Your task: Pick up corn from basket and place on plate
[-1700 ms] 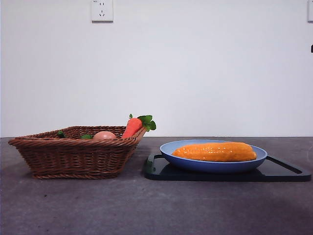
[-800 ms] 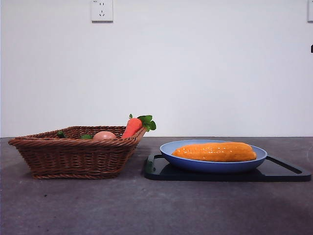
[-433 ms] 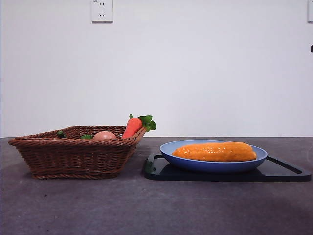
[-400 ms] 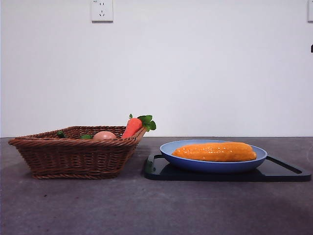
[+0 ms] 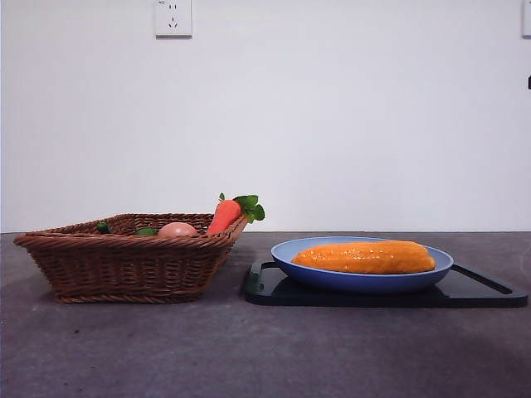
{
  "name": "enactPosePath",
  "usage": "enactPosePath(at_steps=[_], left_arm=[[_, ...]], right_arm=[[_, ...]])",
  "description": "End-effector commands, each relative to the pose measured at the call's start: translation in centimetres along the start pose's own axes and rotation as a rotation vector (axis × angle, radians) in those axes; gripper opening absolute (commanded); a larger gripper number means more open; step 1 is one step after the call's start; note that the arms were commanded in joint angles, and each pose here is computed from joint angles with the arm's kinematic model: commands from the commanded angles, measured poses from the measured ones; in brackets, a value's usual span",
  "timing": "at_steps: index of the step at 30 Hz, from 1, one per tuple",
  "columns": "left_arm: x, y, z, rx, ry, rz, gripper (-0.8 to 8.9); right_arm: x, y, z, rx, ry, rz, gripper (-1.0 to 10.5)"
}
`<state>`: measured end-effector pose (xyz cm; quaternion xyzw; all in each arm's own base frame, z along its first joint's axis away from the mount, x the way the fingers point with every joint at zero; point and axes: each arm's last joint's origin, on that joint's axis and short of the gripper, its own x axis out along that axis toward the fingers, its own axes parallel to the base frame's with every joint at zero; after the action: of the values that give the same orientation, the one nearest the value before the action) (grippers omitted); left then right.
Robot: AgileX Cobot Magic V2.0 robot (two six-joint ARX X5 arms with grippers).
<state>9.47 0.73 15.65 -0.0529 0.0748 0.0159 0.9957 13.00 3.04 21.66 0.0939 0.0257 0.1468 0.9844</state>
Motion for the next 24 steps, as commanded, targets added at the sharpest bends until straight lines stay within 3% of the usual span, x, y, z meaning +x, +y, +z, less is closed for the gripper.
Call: enactPosePath(at_steps=[1, 7, 14, 24], left_arm=[[0.2, 0.1, -0.9, -0.005, 0.032, 0.007, 0.04], [0.2, 0.1, -0.9, -0.005, 0.032, 0.007, 0.04], [0.2, 0.1, -0.9, -0.005, 0.032, 0.007, 0.04], [0.2, 0.1, -0.9, -0.005, 0.032, 0.007, 0.04]], right_arm=[[-0.4, -0.2, 0.5, -0.086, -0.024, -0.070, 0.0], [-1.7, -1.6, -0.2, -0.129, 0.012, -0.195, 0.0], [-3.3, -3.4, -3.4, -0.167, -0.035, -0.331, 0.0], [-4.2, -3.7, -4.9, -0.147, -0.027, -0.362, 0.0]])
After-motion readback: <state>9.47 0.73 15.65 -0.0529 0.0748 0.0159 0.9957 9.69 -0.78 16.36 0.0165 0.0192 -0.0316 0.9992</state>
